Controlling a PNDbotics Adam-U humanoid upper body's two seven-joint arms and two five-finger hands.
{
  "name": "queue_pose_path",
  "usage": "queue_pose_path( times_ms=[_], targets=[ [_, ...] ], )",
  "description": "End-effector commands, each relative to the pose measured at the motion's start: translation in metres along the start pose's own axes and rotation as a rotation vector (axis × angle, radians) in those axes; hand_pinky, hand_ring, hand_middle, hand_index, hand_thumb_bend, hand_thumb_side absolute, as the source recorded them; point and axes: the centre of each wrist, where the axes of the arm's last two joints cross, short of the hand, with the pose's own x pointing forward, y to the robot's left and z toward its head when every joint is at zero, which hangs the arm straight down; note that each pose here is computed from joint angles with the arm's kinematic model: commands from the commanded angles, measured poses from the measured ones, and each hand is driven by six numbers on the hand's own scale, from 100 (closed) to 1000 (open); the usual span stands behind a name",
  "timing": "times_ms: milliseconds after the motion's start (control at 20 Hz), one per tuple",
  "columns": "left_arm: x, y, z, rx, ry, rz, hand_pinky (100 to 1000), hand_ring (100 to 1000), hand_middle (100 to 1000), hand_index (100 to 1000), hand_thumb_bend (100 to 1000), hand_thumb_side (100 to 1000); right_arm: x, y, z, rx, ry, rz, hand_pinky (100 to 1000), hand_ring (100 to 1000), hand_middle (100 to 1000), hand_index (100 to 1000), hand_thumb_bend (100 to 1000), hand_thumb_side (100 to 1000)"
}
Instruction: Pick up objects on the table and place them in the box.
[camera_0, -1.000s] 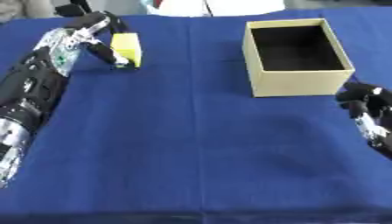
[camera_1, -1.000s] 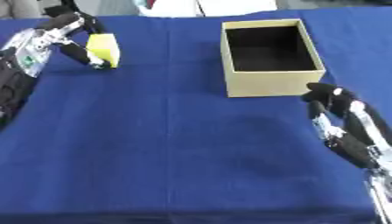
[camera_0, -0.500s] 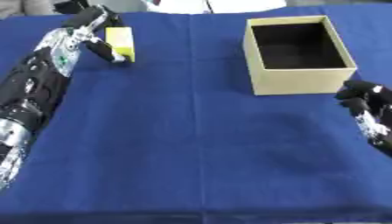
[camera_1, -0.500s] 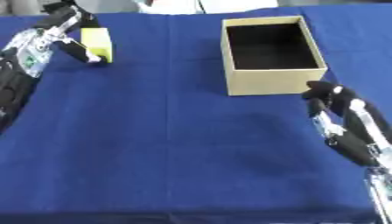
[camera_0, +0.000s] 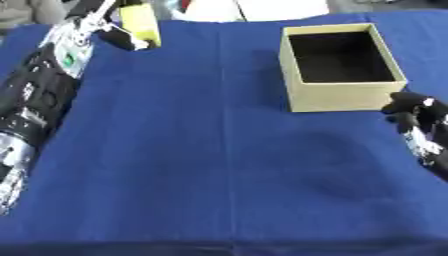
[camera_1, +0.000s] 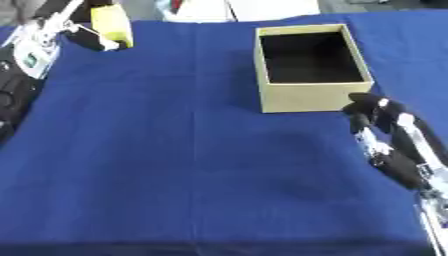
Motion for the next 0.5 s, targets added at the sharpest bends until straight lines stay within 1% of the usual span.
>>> queue_pose_path(
  times_ms=[50, 250, 500],
  targets=[
    [0.033, 0.015, -0.021, 0.019, -0.126, 0.021, 745, 460, 319, 536, 513, 100, 0.006, 0.0, -0.007, 0.018, -0.03, -0.001, 745, 766, 669, 849, 100, 627],
    [0.07, 0.001, -0.041, -0.016, -0.234, 0.07, 746, 461, 324, 540, 518, 100, 0.009, 0.009, -0.014, 0.053, -0.053, -0.025, 744, 765, 668, 849, 100, 626],
    [0.107, -0.018, -0.058, -0.058, -0.323, 0.09, 748, 463, 330, 544, 521, 100, 0.018, 0.023, -0.029, 0.109, -0.104, -0.058, 744, 765, 666, 847, 100, 632]
  ],
)
